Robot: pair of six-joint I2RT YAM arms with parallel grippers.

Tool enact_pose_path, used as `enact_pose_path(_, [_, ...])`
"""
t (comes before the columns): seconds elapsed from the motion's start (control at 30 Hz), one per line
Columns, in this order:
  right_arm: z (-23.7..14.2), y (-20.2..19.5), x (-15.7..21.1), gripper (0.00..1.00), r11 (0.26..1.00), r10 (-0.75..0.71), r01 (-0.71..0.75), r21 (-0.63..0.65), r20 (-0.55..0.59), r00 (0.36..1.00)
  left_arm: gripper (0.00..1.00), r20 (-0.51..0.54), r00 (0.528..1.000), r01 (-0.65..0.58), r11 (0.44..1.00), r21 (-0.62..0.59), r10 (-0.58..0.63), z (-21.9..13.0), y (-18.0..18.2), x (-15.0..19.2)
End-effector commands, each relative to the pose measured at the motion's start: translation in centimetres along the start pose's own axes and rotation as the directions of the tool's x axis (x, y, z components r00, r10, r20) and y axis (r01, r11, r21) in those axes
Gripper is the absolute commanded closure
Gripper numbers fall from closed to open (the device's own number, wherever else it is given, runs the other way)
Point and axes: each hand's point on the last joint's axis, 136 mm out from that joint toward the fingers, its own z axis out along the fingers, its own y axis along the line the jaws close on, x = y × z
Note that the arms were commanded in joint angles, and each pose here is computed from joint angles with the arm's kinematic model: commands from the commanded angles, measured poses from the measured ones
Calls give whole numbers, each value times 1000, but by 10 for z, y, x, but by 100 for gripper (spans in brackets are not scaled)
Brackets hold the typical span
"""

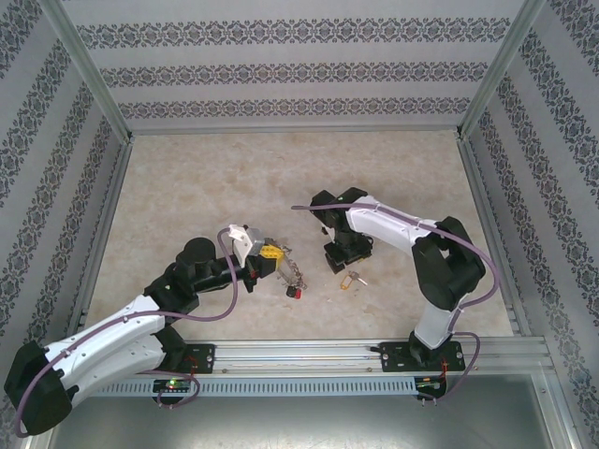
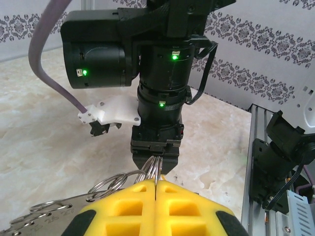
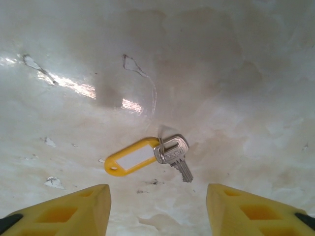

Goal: Put the keys on the keyring

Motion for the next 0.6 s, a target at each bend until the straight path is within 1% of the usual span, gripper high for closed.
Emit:
enact_pose_path(0.0, [3,-4,2,51,999,-28,27,-24,-54,998,100,54,998,-24,1000,-15,24,-4,3,-15])
enact_pose_path(0.2, [12,-9,-4,58,999,-34,30,-45,-88,996,100,54,998,-27,1000,-9,27,-4,1,-16])
enact_pose_path(0.4, [23,-2,-8,64,996,-44,34,-84,-116,992,100,58,998,-27,1000,-2,27,-3,0,-16])
enact_pose_path(0.57, [32,-2,-5,69,995,-54,42,-86,-148,988,100,59,998,-29,1000,3,29,-4,-1,-17])
